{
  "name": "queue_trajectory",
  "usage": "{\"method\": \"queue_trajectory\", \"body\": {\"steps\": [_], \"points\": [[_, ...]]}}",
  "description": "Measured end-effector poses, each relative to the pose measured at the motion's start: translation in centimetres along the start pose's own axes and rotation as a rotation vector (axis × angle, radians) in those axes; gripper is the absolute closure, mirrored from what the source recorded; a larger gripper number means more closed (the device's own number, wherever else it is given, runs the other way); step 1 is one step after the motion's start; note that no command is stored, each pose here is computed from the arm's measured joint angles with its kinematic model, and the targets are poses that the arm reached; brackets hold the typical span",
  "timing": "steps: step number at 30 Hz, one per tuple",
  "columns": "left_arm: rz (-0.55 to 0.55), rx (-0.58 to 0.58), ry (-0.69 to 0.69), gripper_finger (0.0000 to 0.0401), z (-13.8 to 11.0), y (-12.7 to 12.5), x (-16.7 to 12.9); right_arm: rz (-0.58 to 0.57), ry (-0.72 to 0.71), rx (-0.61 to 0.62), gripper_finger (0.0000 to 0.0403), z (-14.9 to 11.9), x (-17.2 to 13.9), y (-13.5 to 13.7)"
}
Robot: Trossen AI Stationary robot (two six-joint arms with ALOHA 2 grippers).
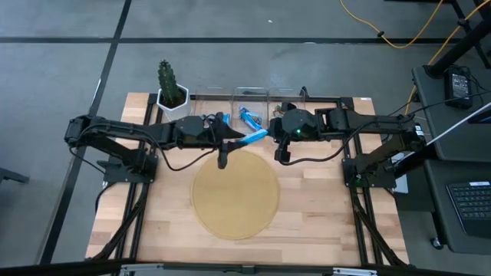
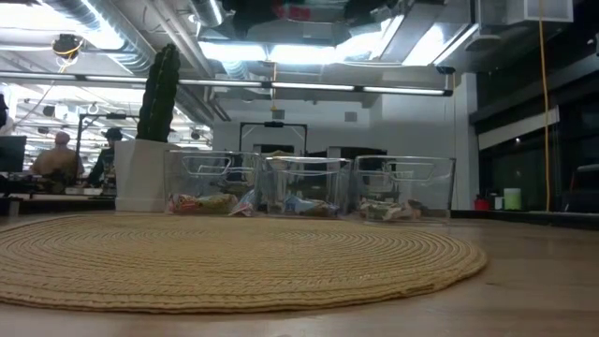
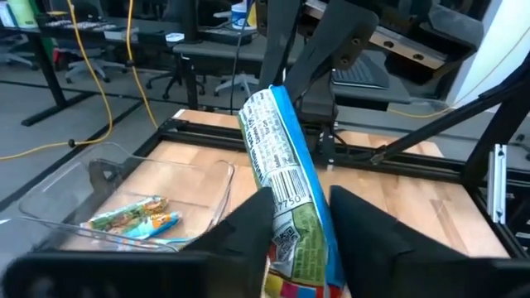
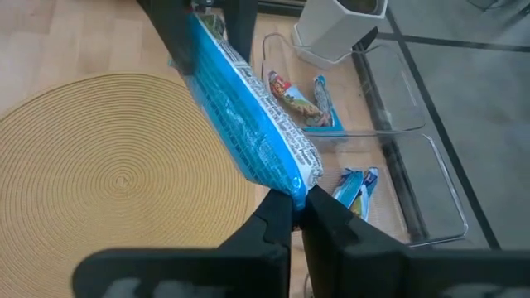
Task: Pick and place Granola Bars by type
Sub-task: Put the red granola bar into the left transparent bin
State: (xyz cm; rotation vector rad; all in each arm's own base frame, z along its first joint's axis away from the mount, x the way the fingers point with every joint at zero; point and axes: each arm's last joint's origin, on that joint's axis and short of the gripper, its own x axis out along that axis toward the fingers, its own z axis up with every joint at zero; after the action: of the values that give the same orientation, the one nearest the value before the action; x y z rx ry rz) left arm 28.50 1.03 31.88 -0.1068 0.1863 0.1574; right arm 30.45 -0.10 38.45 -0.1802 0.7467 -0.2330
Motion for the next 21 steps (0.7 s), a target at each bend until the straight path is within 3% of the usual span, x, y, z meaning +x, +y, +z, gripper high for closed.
{"method": "queue_trajectory", "body": {"steps": [9, 15, 21], "points": [[-0.016, 0.000, 0.007, 0.0387, -0.1, 0.0, 0.0, -0.001, -0.010, -0.021, 0.0375, 0.1, 0.0, -0.1], [-0.015, 0.000, 0.012, 0.0387, -0.1, 0.0, 0.0, -0.003, -0.011, -0.048, 0.0337, 0.0, -0.3, -0.2], [0.003, -0.006, -0.032, 0.0394, 1.1, 0.5, -1.6, -0.013, 0.006, -0.070, 0.0292, 0.4, -4.4, -1.5]]}}
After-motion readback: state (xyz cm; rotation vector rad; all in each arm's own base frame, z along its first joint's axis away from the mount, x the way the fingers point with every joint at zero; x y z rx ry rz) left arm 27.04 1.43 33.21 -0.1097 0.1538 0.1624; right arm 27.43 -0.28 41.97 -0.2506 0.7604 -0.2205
